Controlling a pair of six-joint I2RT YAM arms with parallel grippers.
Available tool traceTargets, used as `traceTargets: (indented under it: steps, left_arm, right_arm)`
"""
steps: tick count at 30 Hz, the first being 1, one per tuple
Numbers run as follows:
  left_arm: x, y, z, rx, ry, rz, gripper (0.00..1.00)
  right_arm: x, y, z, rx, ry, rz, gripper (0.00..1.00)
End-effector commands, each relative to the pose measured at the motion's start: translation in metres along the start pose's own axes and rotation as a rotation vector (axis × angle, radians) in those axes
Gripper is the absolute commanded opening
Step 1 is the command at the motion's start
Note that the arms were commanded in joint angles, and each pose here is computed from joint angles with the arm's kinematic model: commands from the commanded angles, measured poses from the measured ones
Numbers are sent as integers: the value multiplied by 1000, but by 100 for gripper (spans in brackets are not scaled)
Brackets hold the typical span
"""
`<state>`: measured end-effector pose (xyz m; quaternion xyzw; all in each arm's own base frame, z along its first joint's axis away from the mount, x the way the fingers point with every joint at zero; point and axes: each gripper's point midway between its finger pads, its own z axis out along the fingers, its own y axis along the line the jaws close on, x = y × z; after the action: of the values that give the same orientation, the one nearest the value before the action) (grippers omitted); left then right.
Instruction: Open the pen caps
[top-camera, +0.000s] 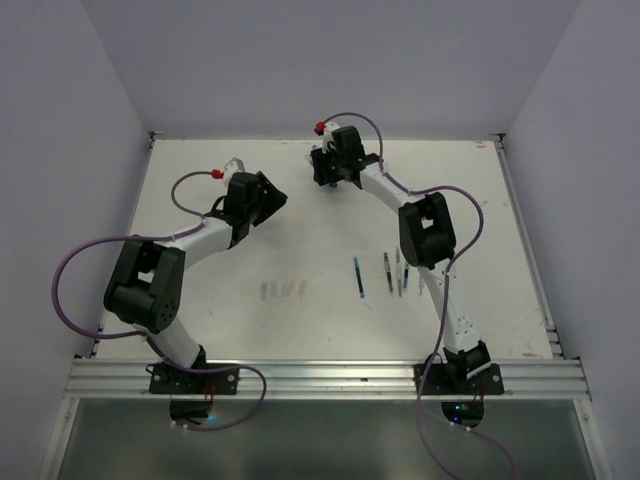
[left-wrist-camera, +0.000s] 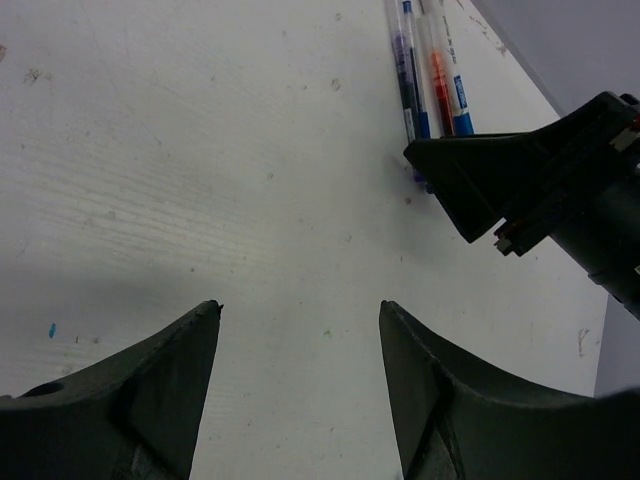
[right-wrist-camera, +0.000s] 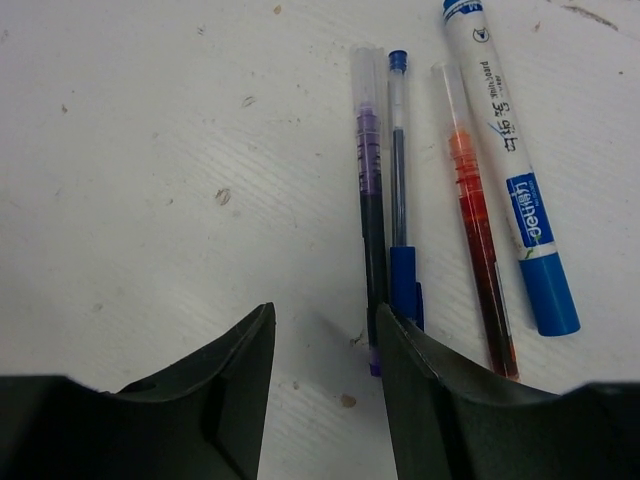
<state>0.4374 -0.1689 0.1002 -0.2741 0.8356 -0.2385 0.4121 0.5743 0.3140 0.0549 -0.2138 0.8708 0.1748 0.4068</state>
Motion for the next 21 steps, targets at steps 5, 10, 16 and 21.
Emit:
traceTargets:
  steps: [5,10,16,21]
  left_arm:
    - [-22,-17,-14,78,-53,-29,68]
    - [-18,-16,-11,81,-38,-28,68]
    - [-14,-13,-10,83,-22,-35,68]
    - [-13,-11,-10,82,-18,-34,68]
  right_arm:
    - [-18,3,3,15,-41,-50,48]
    - [-14,1,4,26,-31,-49,48]
    - [-9,-2,7,39,-19,-49,47]
    - [-9,-4,7,50,-20,-52,47]
